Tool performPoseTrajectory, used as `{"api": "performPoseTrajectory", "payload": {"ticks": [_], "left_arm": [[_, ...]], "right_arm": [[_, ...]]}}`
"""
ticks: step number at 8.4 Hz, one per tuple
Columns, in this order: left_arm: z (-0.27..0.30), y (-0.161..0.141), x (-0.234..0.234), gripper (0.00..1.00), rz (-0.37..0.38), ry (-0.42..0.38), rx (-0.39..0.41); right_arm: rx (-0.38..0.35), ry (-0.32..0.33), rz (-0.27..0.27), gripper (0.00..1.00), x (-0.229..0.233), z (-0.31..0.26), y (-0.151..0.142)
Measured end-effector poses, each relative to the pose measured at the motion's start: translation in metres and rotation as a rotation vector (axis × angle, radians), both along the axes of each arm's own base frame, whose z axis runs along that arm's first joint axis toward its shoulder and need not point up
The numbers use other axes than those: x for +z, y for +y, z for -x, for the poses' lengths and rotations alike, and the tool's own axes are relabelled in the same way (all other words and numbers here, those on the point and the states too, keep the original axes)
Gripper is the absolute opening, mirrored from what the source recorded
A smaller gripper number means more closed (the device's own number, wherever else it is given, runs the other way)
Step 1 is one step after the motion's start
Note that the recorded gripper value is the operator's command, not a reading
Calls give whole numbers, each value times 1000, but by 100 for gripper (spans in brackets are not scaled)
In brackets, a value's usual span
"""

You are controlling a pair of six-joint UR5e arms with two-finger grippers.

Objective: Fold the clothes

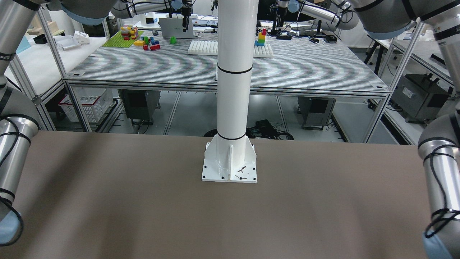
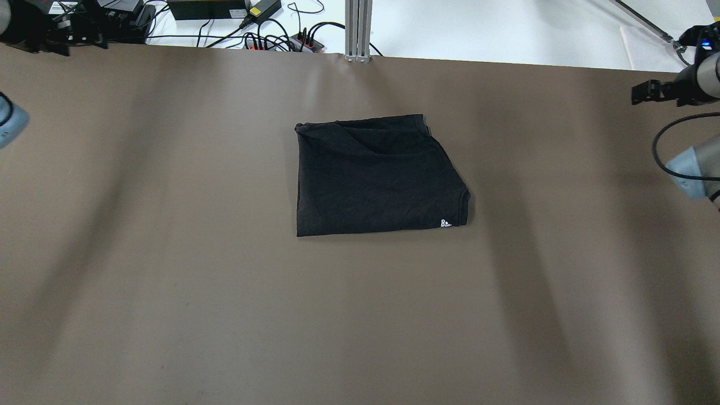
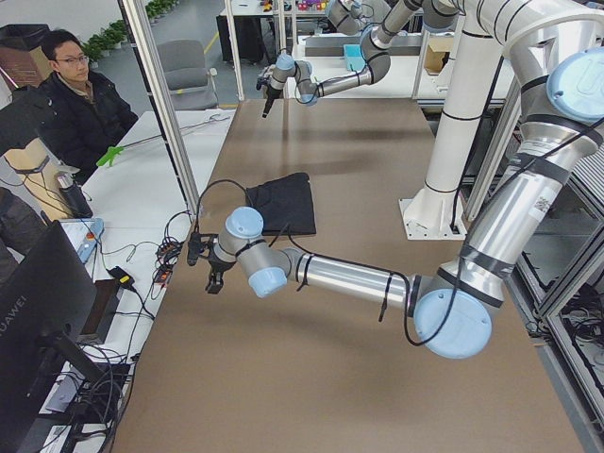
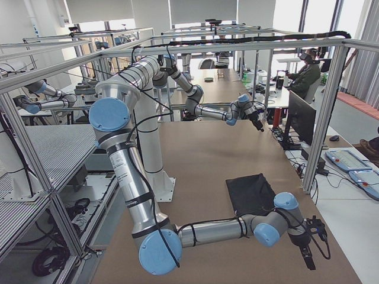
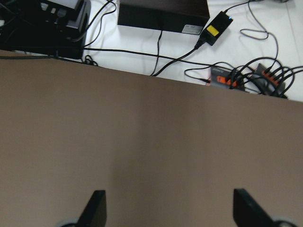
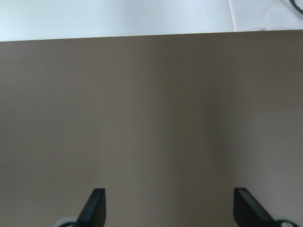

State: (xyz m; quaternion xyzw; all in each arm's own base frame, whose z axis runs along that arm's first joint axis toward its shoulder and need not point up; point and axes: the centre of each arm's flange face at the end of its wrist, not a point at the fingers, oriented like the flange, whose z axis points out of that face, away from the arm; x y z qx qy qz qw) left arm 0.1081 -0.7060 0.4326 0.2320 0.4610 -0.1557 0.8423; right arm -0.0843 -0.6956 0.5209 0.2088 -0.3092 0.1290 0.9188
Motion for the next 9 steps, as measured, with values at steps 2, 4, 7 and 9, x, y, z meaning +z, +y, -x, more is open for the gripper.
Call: {"api": "performPoseTrajectory", "payload": {"ticks": [2, 4, 7, 9], "left_arm": [[74, 19, 66, 94, -88, -174, 31], [144, 38, 120, 94, -190, -422, 58], [221, 52, 160, 94, -284, -698, 130], [248, 67, 179, 94, -305, -829, 169]], "right_arm": [[-70, 104, -57, 95, 37, -58, 16], [-140, 198, -98, 95, 67, -104, 34], [-267, 347, -170, 95, 103, -183, 67], [-314, 392, -195, 95, 110, -207, 78]]}}
